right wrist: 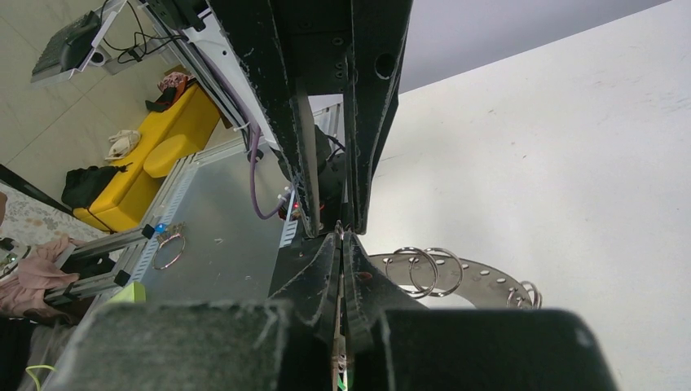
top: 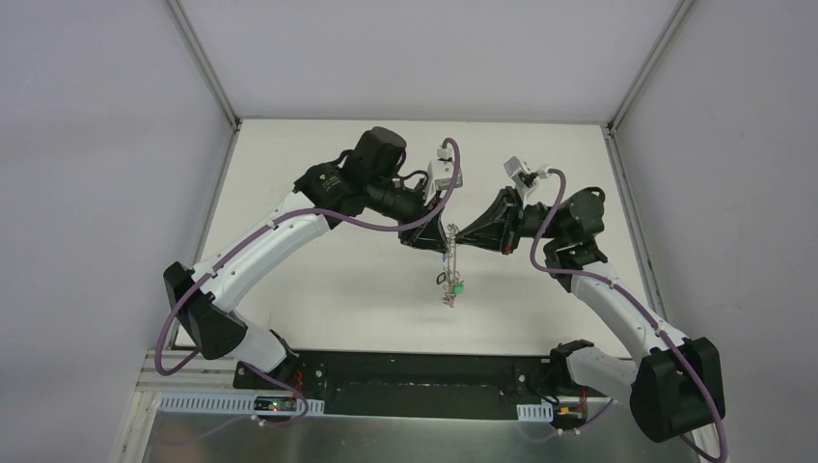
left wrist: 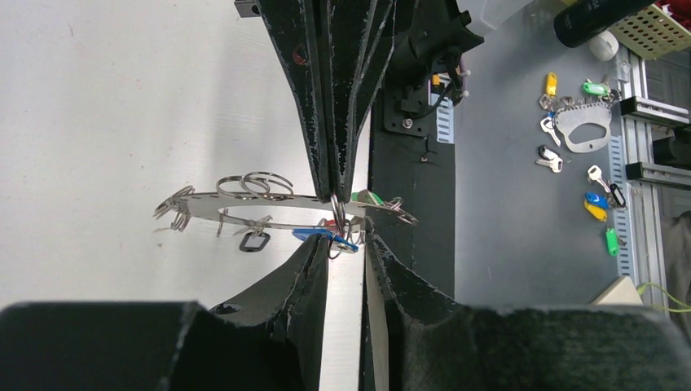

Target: Put the keys on the keyring

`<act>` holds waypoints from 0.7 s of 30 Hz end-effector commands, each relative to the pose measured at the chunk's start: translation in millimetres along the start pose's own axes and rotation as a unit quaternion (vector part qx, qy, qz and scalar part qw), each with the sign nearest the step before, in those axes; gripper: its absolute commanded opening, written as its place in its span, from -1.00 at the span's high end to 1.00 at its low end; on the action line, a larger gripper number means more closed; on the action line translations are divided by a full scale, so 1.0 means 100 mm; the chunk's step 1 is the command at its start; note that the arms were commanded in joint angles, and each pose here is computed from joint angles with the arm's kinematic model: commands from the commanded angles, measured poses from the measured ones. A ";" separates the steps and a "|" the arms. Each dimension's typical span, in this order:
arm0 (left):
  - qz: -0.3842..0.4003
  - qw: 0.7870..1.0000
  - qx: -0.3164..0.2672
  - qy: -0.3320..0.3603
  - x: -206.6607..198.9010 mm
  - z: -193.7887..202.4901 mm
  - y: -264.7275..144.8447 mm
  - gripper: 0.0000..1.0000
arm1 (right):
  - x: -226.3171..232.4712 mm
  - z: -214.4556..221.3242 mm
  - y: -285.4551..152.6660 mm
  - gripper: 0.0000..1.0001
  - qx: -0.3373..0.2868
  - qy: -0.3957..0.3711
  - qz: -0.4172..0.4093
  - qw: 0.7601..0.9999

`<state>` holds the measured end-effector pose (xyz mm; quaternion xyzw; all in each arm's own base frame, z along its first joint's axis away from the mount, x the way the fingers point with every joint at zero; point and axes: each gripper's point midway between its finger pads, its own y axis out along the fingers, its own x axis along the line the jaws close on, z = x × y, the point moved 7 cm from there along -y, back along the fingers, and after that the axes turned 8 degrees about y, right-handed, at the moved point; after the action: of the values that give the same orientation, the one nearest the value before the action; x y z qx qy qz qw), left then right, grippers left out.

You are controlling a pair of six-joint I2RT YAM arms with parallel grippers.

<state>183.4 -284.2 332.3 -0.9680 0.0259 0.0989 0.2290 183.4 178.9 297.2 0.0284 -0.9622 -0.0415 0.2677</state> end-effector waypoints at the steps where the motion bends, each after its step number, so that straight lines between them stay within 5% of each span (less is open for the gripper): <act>1: 0.017 0.999 -0.021 0.020 -0.01 -0.08 -0.02 0.55 | 0.12 -0.14 -0.01 1.00 -0.011 -0.052 -0.014 0.998; 13: 0.028 0.999 -0.019 0.008 0.02 -0.04 0.04 1.00 | 0.14 -0.15 -0.01 1.00 -0.014 -0.050 -0.018 0.998; 21: 0.043 0.998 -0.033 -0.017 0.04 -0.04 0.13 1.00 | 0.15 -0.16 -0.01 1.00 -0.023 -0.050 -0.019 0.998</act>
<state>184.6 -289.0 331.0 -0.9695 0.0419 0.1117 0.2139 181.4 177.2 303.1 0.0355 -0.9628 -0.0480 0.2636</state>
